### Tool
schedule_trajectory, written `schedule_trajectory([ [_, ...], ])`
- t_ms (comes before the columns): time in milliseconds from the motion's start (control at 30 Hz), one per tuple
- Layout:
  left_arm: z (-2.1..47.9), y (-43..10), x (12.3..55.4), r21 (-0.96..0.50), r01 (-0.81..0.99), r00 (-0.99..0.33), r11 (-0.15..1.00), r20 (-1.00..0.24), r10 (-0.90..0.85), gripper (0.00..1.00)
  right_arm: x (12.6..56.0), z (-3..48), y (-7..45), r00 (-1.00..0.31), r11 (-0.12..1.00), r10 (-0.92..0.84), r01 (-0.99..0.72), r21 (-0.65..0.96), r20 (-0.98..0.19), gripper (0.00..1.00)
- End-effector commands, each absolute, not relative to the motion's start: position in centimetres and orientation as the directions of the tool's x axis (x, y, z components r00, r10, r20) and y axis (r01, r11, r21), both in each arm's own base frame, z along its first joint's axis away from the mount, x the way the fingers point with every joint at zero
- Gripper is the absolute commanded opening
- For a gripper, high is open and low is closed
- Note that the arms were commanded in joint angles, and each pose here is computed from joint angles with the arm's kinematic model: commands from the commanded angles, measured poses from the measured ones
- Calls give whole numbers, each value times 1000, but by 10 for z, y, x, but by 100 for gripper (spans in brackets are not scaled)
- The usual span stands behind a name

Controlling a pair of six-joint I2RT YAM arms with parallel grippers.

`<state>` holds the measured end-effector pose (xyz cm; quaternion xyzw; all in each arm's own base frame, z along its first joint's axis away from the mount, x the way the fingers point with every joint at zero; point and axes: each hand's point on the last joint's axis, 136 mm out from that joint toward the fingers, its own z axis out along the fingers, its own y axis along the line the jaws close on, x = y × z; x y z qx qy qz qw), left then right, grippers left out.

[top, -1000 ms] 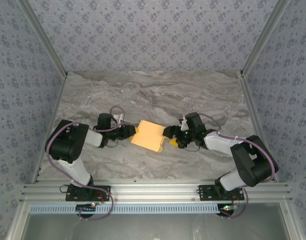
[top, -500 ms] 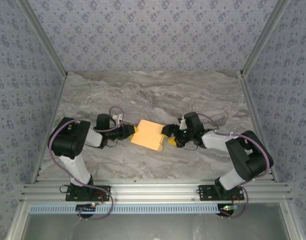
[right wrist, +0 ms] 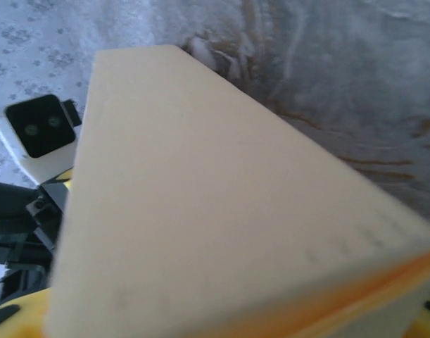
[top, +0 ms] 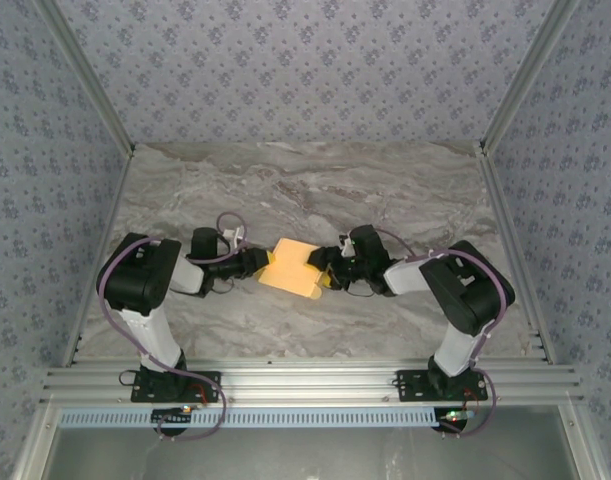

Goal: Fold the paper box

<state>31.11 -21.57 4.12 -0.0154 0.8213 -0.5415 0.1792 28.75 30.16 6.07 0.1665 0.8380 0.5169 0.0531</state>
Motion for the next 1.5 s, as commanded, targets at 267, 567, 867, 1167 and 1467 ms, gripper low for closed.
schedule_trajectory([
  [267,50,-186,319,-847,72,-898,527,-285,-335,86,303,83,289,-859,257,457,376,890,231,39],
  [567,142,-164,328,-429,529,-440,733,-877,-196,96,290,104,268,-786,210,455,550,808,418,35],
  [867,134,-236,263,353,800,187,485,-915,358,99,275,132,224,-708,194,412,683,704,573,31],
  [1167,122,-277,271,554,744,414,373,-821,393,99,244,146,212,-727,254,340,682,686,597,32],
  [1467,142,-307,244,586,747,522,312,-809,269,82,237,146,199,-703,225,364,703,675,611,30],
])
